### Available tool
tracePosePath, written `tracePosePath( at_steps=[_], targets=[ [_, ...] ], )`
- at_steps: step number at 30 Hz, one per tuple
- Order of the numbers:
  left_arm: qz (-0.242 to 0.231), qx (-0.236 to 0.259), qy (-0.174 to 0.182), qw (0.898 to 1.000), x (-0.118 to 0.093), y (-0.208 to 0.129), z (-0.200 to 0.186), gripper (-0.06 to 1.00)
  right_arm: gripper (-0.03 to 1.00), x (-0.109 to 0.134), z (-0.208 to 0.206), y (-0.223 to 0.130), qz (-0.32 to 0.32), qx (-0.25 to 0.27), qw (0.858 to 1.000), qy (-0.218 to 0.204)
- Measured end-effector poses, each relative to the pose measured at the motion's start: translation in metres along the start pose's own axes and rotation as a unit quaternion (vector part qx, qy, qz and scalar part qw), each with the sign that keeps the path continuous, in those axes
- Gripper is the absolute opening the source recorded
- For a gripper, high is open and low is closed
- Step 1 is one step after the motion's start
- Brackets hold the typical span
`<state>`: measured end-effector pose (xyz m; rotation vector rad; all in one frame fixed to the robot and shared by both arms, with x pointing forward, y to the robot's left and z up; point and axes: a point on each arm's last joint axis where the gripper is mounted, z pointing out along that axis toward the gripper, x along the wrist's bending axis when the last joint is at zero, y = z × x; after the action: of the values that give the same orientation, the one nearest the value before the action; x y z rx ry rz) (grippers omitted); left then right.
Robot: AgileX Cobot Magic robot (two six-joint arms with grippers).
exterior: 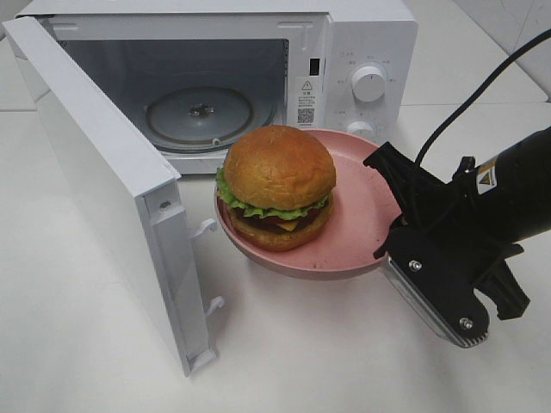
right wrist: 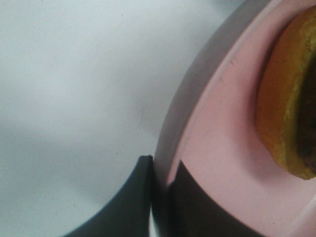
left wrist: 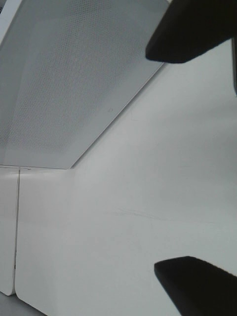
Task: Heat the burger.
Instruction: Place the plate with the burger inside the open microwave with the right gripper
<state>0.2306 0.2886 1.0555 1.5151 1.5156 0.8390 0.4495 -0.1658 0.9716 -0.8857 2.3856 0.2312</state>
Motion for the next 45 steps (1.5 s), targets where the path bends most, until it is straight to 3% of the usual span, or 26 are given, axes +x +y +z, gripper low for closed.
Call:
tracePosePath(
  at_steps=[12, 45],
  targets=[
    [0.000, 0.000, 0.000, 1.000, 0.000, 0.000, 0.000, 0.99, 0.06, -0.023, -0.007, -0.003, 0.007, 0.002, 1.000, -0.026],
    [0.000, 0.000, 0.000, 1.000, 0.000, 0.000, 0.000, 0.99, 0.06, -0.071, 0.031, 0.011, -0.016, -0.025, 1.000, 0.006]
  ],
)
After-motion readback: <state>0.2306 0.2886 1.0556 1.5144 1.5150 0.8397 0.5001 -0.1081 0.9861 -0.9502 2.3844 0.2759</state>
